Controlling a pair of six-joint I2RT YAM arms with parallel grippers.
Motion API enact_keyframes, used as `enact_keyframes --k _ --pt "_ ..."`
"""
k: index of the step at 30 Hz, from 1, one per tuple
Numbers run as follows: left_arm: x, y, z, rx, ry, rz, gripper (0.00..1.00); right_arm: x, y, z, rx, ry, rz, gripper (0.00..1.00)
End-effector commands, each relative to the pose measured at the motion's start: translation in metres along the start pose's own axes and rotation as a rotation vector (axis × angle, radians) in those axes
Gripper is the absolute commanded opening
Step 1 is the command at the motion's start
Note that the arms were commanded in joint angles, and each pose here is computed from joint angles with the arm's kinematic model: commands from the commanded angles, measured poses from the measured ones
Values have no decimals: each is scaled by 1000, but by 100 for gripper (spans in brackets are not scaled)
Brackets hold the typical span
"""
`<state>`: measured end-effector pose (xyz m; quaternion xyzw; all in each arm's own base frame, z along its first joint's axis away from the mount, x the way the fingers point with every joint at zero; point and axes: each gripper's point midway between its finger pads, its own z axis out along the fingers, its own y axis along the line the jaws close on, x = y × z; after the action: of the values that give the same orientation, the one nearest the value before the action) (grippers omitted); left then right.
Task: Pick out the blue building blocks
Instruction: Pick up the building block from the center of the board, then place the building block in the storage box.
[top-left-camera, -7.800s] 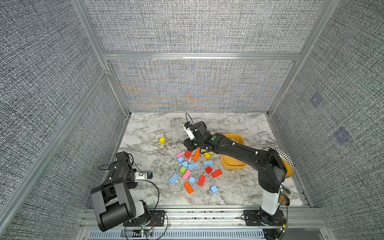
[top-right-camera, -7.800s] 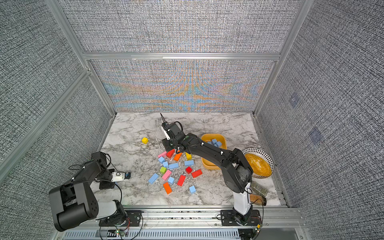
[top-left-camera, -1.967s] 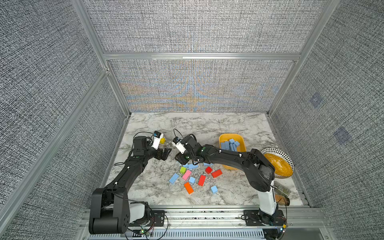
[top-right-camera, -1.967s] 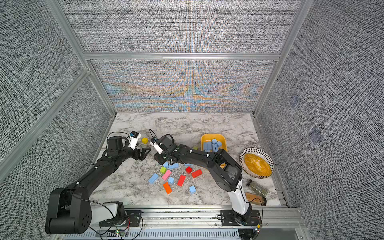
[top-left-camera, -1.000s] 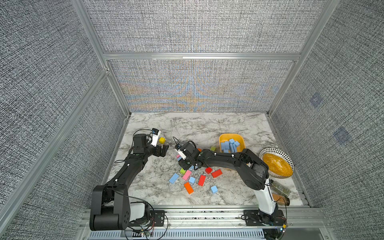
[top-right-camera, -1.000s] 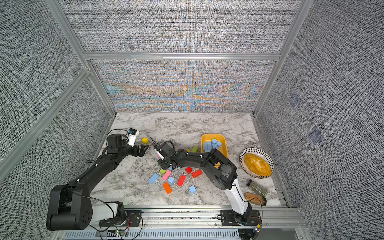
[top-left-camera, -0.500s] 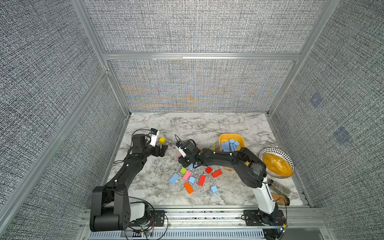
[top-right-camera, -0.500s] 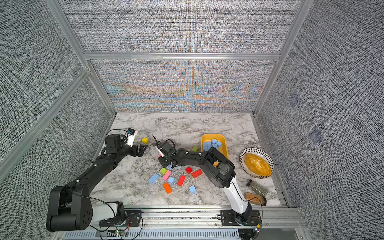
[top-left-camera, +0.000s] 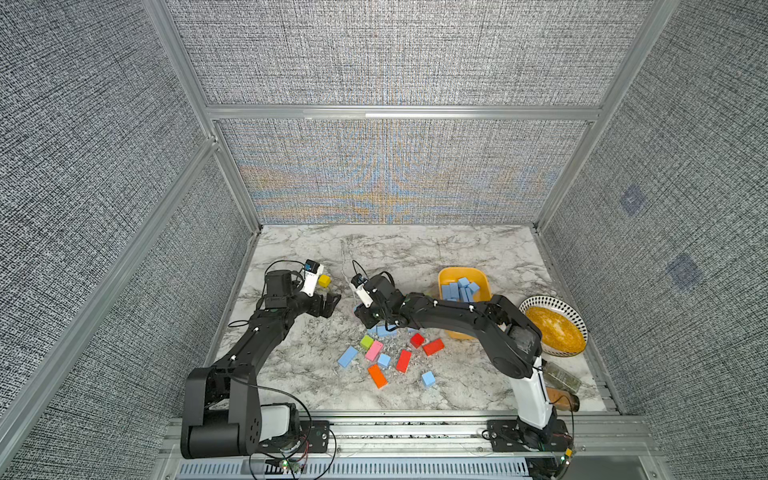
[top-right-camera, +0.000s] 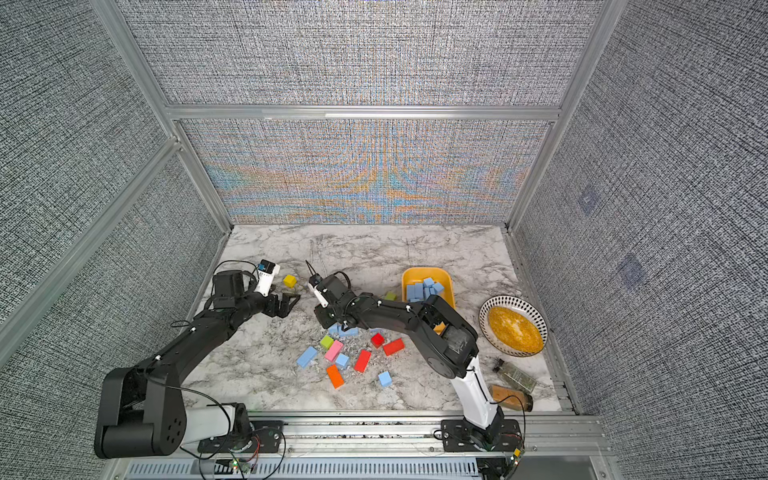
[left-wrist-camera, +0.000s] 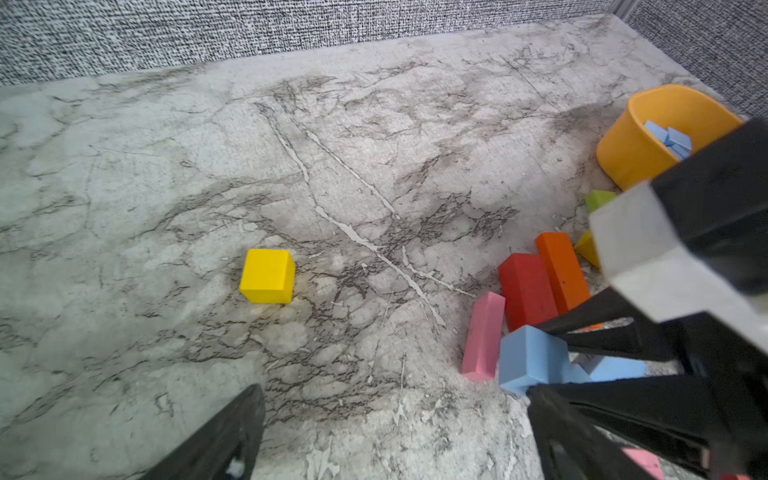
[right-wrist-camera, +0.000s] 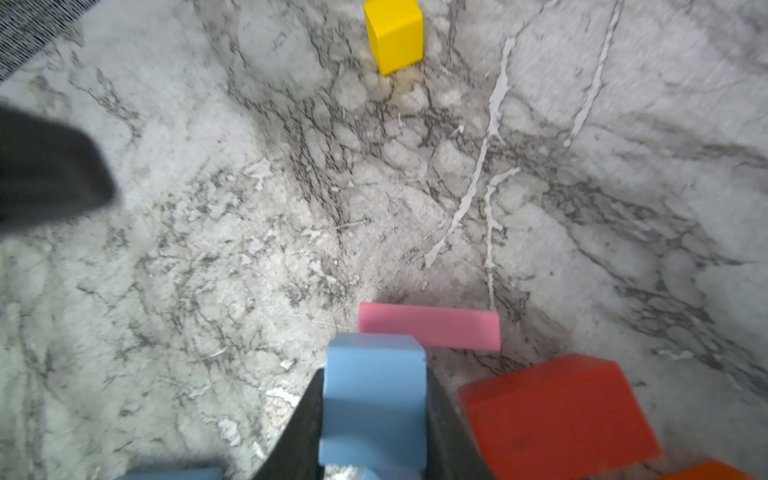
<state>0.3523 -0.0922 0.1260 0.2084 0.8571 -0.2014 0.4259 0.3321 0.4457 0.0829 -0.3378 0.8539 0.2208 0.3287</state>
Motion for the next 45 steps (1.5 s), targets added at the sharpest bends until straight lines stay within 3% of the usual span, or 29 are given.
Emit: enact_keyframes --k 1,12,22,31,39,45 --pt "-9 -11 0 68 -41 9 100 -27 0 -16 -4 -87 13 22" --pt "-16 -30 5 148 -39 41 100 -38 -51 -72 99 -155 111 22" --pt "-35 -84 30 287 28 111 98 8 -160 -149 315 -147 317 21" --pt "-59 -109 73 320 132 58 97 63 -235 -203 447 -104 489 20" --pt "-94 -131 99 342 138 49 99 95 -267 -221 492 -104 598 20" --pt "-84 -139 109 362 181 16 100 106 -274 -208 501 -50 605 20"
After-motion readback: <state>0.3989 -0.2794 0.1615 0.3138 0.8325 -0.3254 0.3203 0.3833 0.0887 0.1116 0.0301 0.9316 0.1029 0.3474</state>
